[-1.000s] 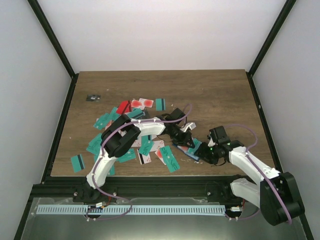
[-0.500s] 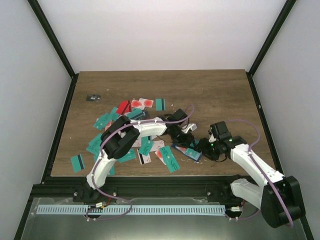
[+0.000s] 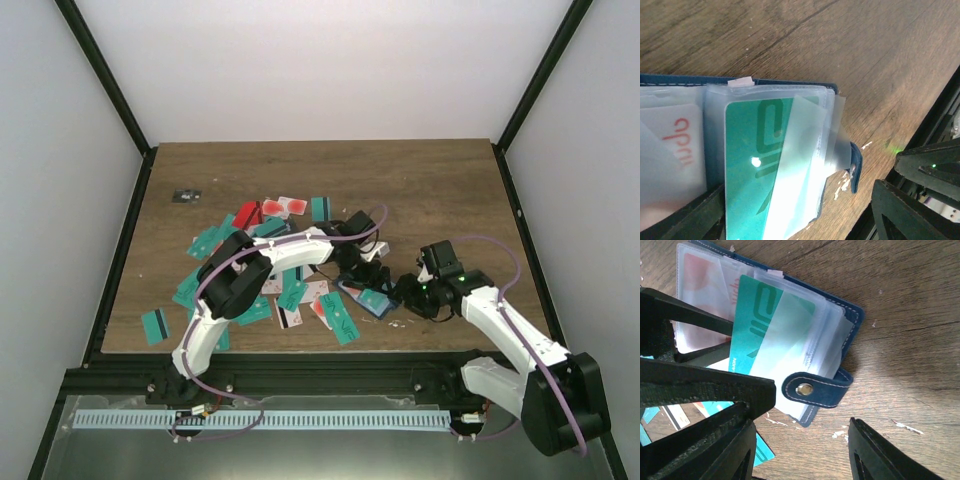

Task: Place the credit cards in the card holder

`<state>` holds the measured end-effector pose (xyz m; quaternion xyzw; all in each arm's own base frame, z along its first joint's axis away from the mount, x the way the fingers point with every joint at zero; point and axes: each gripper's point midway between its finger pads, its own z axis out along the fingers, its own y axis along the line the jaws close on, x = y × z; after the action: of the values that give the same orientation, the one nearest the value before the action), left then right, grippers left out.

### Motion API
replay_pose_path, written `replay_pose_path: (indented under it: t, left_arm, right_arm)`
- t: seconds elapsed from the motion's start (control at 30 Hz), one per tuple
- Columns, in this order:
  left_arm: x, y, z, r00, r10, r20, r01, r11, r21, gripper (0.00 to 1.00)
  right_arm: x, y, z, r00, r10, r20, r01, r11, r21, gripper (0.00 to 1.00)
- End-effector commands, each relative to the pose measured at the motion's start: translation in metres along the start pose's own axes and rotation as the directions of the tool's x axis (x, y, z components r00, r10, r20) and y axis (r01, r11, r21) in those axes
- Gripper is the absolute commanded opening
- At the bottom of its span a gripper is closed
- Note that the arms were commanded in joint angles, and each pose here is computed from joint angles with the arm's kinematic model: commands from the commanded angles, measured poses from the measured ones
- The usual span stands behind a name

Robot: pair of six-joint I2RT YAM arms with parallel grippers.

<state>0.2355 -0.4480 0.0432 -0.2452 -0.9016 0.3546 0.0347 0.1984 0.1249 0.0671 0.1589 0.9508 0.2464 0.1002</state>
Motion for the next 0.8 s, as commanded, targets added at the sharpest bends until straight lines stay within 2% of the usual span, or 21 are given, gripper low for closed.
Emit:
replay_pose_path:
  t: [0.0, 0.1, 0.3, 0.4, 0.57, 0.77]
  left_arm:
    - [-0.001, -0.009, -0.020, 0.999, 0.032, 0.005, -0.031, 0.998, -0.052, 0.80]
    - [-0.002, -0.011, -0.026, 0.999, 0.054, 0.006, -0.053, 0.996, -0.071, 0.89]
    - [-0.007, -0.012, -0.038, 0.996, 0.082, 0.023, -0.079, 0.991, -0.112, 0.90]
    - [-0.008, -0.010, -0.044, 0.995, 0.094, 0.033, -0.089, 0.986, -0.141, 0.85]
    - [-0.009, 0.003, -0.052, 0.994, 0.103, 0.044, -0.092, 0.976, -0.199, 0.74]
    - [-0.008, 0.010, -0.046, 0.994, 0.104, 0.036, -0.095, 0.978, -0.187, 0.61]
  right_arm:
    - [-0.011, 0.011, -0.006, 0.999, -0.018, 0.032, 0.018, 0.999, -0.026, 0.52]
    - [-0.009, 0.013, -0.005, 0.999, -0.021, 0.026, 0.022, 0.999, -0.042, 0.53]
    - [-0.005, 0.035, -0.003, 0.999, -0.051, 0.013, 0.052, 0.982, -0.184, 0.52]
    - [-0.001, 0.043, 0.002, 0.998, -0.057, -0.014, 0.052, 0.968, -0.246, 0.50]
    - [0.003, 0.042, 0.014, 0.998, -0.040, -0.055, 0.024, 0.963, -0.269, 0.44]
    - [0.006, 0.037, 0.029, 0.996, -0.017, -0.091, -0.008, 0.963, -0.269, 0.38]
